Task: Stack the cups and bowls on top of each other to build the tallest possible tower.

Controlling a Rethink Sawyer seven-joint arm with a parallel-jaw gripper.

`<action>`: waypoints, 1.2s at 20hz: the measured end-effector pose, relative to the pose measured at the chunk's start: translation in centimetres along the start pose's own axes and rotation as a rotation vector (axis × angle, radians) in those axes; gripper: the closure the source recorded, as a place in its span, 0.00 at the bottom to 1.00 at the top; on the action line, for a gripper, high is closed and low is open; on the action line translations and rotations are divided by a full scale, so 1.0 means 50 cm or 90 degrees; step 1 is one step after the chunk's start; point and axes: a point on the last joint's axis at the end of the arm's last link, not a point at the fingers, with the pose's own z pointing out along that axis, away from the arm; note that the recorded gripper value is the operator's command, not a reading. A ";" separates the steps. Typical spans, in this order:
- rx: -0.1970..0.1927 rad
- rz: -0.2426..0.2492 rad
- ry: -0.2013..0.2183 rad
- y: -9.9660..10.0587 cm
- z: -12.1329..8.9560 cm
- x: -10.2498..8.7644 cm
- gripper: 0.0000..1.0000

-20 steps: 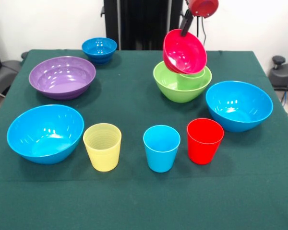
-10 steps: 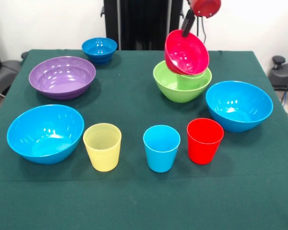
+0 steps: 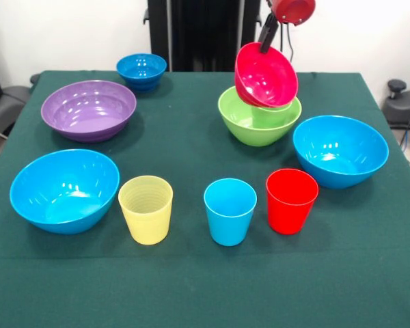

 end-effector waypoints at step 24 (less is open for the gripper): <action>0.004 0.019 0.002 0.002 0.007 -0.034 1.00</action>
